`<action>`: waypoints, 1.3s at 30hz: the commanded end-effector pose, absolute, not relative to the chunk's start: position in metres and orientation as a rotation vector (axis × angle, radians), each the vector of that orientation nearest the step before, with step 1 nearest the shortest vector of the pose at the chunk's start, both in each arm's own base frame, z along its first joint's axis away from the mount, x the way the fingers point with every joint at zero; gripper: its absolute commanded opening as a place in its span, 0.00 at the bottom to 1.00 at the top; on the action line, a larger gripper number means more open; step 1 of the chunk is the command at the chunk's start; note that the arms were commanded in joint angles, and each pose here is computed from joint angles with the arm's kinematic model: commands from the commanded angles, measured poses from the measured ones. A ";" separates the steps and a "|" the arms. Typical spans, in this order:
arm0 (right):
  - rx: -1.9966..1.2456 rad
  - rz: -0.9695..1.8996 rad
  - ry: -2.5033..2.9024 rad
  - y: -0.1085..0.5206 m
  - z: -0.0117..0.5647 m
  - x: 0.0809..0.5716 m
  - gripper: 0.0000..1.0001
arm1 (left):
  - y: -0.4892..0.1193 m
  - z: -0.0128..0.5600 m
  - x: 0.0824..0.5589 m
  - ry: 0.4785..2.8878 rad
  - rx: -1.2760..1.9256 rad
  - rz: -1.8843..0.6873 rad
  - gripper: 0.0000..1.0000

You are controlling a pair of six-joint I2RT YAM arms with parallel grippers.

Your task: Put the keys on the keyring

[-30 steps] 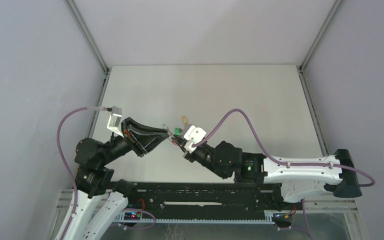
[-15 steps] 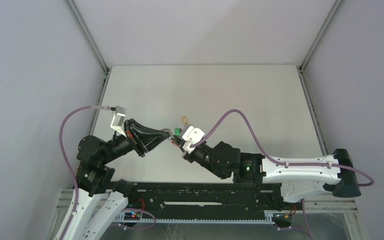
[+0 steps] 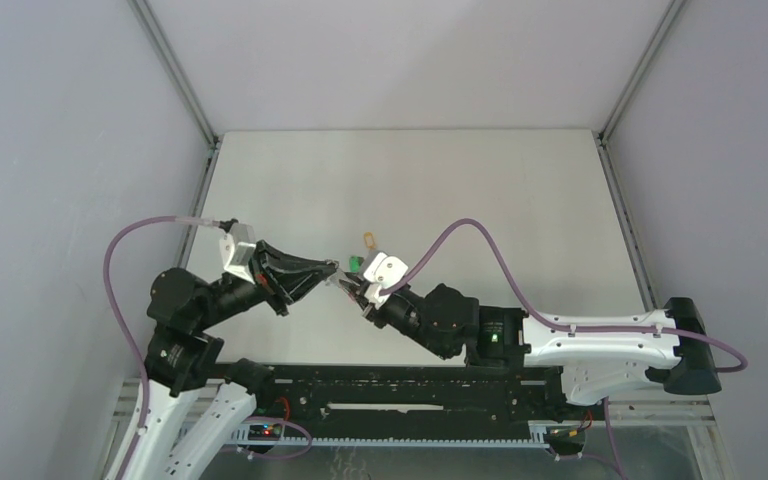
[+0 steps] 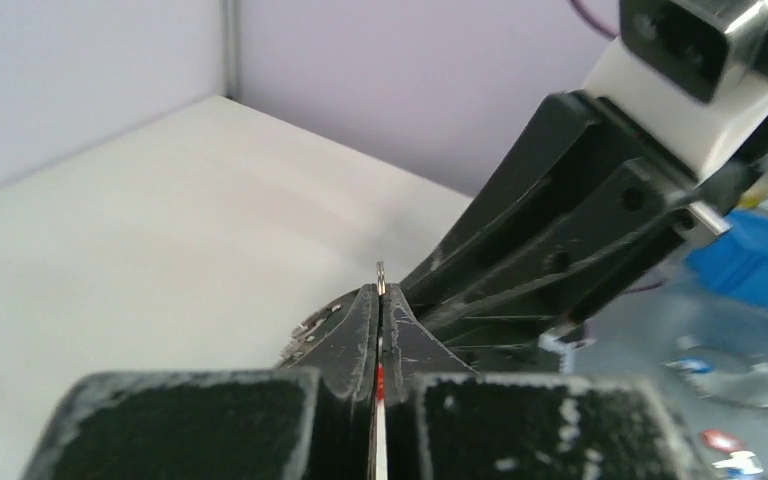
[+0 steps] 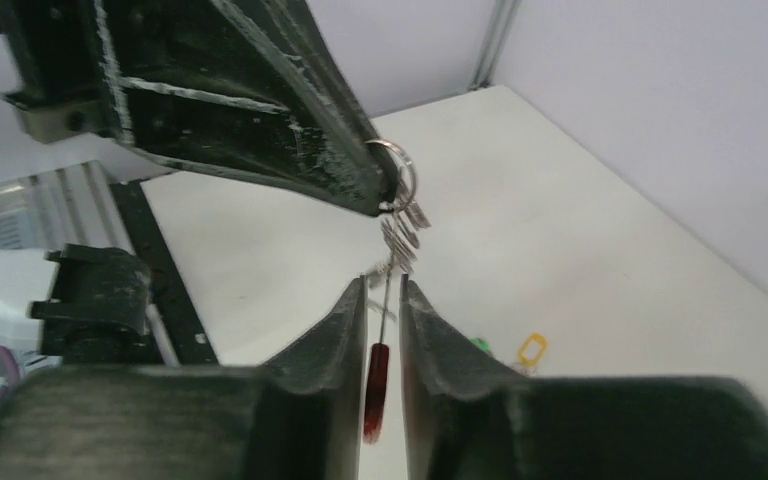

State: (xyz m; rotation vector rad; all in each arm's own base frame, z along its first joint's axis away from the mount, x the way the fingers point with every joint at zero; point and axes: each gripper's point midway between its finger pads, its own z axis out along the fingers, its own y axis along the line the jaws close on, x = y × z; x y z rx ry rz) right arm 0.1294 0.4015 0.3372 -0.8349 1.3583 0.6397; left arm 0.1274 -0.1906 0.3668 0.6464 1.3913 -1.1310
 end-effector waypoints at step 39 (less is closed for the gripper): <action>-1.246 1.025 1.085 0.398 0.372 0.060 0.31 | -0.194 0.347 0.044 0.869 1.420 -0.996 0.00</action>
